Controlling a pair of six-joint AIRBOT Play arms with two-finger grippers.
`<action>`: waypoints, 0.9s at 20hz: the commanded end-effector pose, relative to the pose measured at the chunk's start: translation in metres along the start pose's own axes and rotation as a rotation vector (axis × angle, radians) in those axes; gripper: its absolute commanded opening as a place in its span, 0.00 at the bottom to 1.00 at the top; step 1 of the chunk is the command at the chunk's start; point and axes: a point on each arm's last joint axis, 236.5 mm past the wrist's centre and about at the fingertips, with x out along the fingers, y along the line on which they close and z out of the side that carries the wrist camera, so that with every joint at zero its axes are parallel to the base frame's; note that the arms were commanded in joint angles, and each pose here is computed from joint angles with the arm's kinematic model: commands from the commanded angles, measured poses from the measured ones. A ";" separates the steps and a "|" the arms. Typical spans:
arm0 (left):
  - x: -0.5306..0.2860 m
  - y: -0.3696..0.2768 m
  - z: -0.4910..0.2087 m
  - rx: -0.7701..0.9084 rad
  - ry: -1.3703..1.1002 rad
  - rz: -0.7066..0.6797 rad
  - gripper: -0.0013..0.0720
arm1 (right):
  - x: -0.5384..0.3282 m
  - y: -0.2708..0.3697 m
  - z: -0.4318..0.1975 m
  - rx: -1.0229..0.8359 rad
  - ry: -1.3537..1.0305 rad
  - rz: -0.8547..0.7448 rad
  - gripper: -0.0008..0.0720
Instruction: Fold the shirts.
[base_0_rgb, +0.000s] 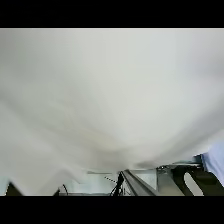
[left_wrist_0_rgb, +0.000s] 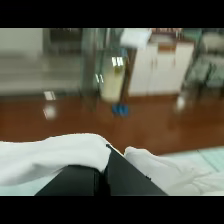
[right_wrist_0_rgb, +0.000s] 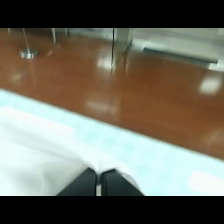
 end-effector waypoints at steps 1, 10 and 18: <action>0.049 0.024 -0.107 -0.229 0.291 -0.122 0.06 | 0.059 -0.021 -0.061 0.090 0.193 0.028 0.04; 0.222 0.093 -0.305 -0.586 0.488 -0.076 0.06 | 0.274 -0.128 -0.197 0.398 0.530 -0.050 0.04; 0.309 0.070 -0.409 -0.640 0.734 -0.109 0.06 | 0.398 -0.154 -0.267 0.654 0.650 0.011 0.04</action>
